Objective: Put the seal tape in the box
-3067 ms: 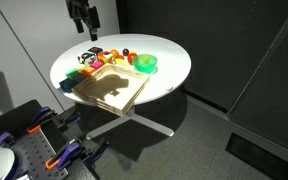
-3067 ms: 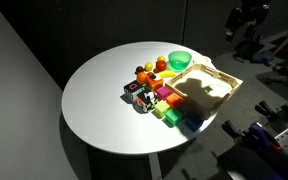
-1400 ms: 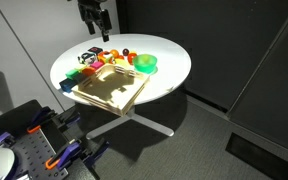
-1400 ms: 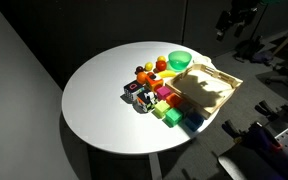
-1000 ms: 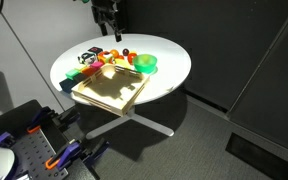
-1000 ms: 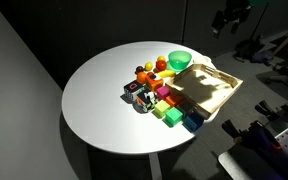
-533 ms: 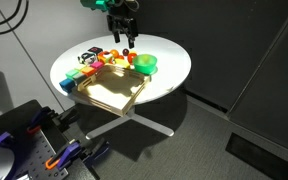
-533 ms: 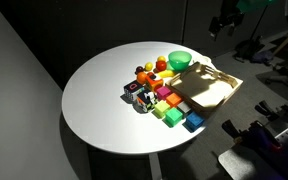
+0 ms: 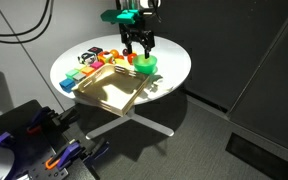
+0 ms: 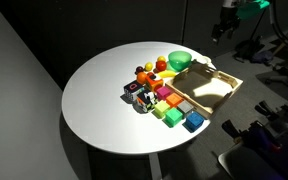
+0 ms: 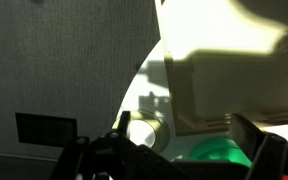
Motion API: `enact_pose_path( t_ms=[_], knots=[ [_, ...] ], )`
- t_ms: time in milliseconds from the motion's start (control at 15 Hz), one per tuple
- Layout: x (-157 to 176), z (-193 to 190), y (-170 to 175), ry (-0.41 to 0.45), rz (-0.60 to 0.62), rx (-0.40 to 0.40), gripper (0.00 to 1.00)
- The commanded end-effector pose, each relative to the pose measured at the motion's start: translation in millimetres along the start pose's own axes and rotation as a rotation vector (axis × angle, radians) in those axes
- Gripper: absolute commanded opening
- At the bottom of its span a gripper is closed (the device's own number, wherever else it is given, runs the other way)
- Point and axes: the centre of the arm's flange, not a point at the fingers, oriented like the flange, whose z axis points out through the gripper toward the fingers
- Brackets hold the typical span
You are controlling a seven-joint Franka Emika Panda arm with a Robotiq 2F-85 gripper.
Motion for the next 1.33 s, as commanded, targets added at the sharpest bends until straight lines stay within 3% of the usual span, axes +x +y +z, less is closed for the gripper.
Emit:
enact_pose_path(
  t_ms=[0,867,1267],
  knots=[
    [17.7,5.2,18.0,0.024,-0.116,-0.003,1.00],
    [16.1,8.8,18.0,0.022,-0.116,-0.006,1.00],
    [21.0,35.9,23.8,0.016,-0.216,0.005,1.00]
  ],
)
